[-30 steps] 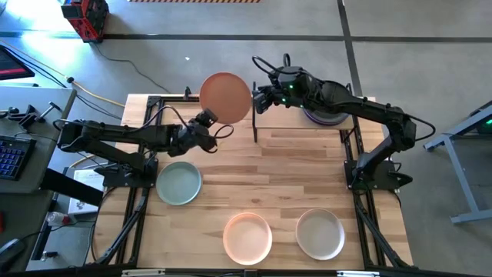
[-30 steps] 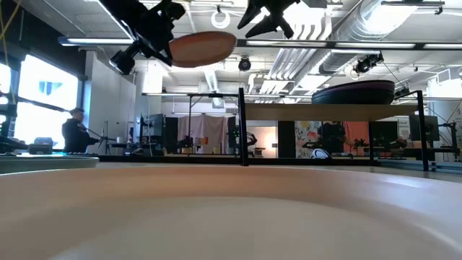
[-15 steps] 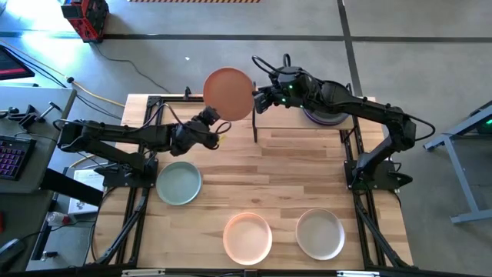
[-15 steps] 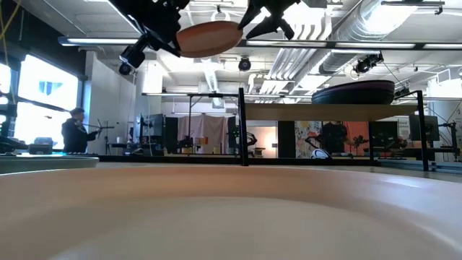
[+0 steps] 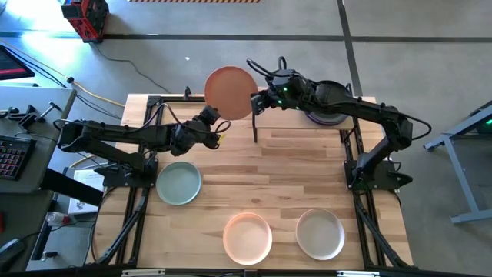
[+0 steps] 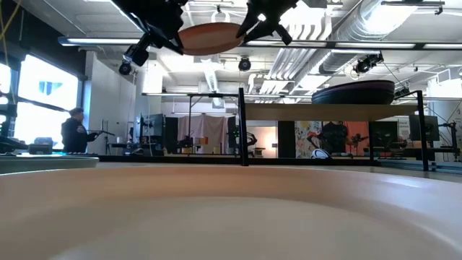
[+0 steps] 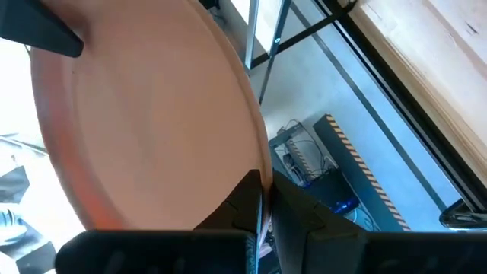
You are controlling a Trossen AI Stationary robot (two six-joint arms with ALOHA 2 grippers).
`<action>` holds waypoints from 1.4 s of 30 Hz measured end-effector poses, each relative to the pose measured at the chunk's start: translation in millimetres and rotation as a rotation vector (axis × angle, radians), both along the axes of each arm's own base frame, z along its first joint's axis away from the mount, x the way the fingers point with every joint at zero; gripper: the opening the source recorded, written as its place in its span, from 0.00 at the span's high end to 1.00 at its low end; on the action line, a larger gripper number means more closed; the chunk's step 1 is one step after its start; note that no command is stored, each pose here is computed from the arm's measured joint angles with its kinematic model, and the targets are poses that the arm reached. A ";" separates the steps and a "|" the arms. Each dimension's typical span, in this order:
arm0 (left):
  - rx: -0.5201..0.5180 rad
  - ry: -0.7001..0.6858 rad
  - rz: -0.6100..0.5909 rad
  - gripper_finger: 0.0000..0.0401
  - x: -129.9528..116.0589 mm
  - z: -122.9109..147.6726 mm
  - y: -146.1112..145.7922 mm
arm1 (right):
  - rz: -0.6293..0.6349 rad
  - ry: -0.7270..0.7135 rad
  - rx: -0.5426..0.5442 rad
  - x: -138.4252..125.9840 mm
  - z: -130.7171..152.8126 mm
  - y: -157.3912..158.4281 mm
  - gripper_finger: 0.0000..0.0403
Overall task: Place and stack plates onto a shelf
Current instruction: Put the orange plate on the shelf
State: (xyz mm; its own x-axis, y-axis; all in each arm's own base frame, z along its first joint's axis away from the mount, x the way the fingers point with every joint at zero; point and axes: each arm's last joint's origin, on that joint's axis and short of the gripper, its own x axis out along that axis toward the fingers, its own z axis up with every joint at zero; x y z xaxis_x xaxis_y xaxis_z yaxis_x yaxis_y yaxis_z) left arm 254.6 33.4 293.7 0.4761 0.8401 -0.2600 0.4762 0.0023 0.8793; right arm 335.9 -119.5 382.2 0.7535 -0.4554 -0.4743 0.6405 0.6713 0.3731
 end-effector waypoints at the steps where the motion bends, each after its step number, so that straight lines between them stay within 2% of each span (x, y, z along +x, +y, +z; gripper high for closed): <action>1: -0.007 -0.007 -0.001 0.98 0.1 -0.1 -0.1 | 0.000 0.000 -0.001 0.2 0.0 -0.1 0.90; 4: -0.039 -0.051 -0.003 0.98 0.5 -0.3 -0.6 | -0.010 -0.003 -0.005 0.1 0.3 -0.6 0.98; 8: -0.086 -0.122 0.017 0.97 0.4 -0.8 -0.8 | -0.021 -0.015 0.014 0.1 0.3 -0.6 0.96; 13: -0.122 -0.184 0.034 0.96 0.6 -0.6 -0.9 | -0.023 -0.016 0.018 0.1 0.1 -0.7 0.99; 29: -0.240 -0.347 0.104 0.78 9.0 -10.7 -0.5 | -0.031 -0.002 0.031 -0.5 -2.2 -0.7 1.00; 37: -0.332 -0.613 0.175 0.72 9.3 -5.7 -10.7 | -0.076 0.027 0.067 -6.5 -5.9 -10.2 1.00; 42: -0.390 -0.715 0.172 0.72 10.7 -4.0 -18.5 | -0.090 0.036 0.078 -12.6 -6.0 -20.4 1.00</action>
